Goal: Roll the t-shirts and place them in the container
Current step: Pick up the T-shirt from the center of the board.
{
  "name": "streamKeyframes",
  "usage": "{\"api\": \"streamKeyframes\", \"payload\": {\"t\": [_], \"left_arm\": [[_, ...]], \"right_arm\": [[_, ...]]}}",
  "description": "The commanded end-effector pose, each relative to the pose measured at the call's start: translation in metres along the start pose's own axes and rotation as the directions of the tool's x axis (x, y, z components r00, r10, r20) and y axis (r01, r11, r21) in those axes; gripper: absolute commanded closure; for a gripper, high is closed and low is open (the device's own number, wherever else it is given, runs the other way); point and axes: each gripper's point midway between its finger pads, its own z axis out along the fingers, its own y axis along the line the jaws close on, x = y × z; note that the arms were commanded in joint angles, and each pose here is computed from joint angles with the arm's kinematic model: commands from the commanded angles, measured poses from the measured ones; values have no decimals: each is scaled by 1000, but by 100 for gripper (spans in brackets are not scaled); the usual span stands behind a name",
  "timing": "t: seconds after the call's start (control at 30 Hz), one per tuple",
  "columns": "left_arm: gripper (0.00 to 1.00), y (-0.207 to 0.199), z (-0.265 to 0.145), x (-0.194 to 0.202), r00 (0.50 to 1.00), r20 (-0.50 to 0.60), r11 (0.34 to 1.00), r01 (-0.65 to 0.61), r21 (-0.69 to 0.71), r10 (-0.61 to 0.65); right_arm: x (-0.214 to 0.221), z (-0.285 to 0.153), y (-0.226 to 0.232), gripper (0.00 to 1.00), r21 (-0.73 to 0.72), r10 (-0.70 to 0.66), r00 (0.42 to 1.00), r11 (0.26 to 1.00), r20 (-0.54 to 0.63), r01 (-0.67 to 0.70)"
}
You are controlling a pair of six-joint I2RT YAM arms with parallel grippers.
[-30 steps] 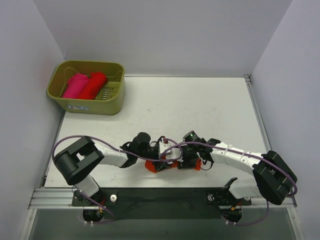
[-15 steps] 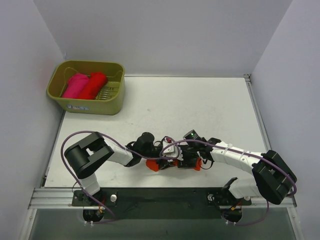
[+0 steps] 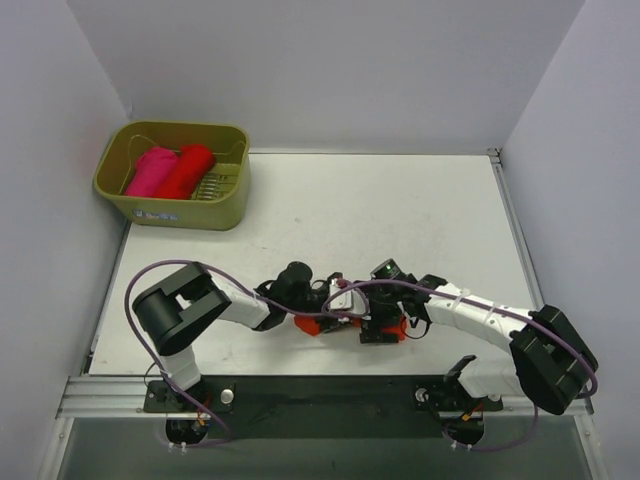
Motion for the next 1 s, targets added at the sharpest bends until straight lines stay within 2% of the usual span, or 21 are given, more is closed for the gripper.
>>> {"api": "streamKeyframes", "payload": {"t": [0.0, 0.17, 0.27, 0.37, 0.53, 0.63, 0.67, 0.73, 0.87, 0.9, 0.97], "left_arm": [[78, -60, -10, 74, 966, -251, 982, -7, 188, 55], [98, -53, -10, 65, 957, -262, 975, -64, 213, 120], [100, -46, -9, 60, 948, -277, 971, -93, 222, 154], [100, -40, -8, 55, 943, -280, 967, -118, 228, 181], [100, -35, -13, 44, 937, -284, 963, -142, 228, 205], [100, -10, -20, 23, 933, -288, 973, -176, 151, 214], [100, 5, -24, 1, 939, -255, 972, -211, 106, 232], [100, 35, -39, -19, 943, -237, 971, -237, 17, 235], [100, 107, -87, -96, 929, -168, 907, -360, -218, 329], [100, 132, -107, -104, 927, -182, 883, -370, -288, 329], [100, 159, -135, -126, 921, -179, 845, -388, -368, 345]], "right_arm": [[4, -36, -25, 0, 99, 255, 966, 961, 43, -259], [-7, -118, -69, 0, 238, 377, 911, 881, 170, -409], [10, -148, -90, 0, 338, 500, 848, 778, 178, -530], [40, -157, -99, 0, 398, 639, 754, 659, 152, -639], [83, -180, -120, 0, 489, 777, 602, 459, 183, -741], [103, -187, -128, 0, 518, 834, 517, 360, 195, -776], [110, -186, -129, 0, 522, 847, 494, 337, 195, -784], [114, -192, -134, 0, 528, 855, 473, 307, 212, -792], [126, -197, -140, 0, 533, 871, 434, 260, 232, -805], [127, -197, -141, 0, 530, 873, 426, 251, 237, -810], [128, -195, -141, 0, 524, 876, 419, 246, 240, -816]]}}
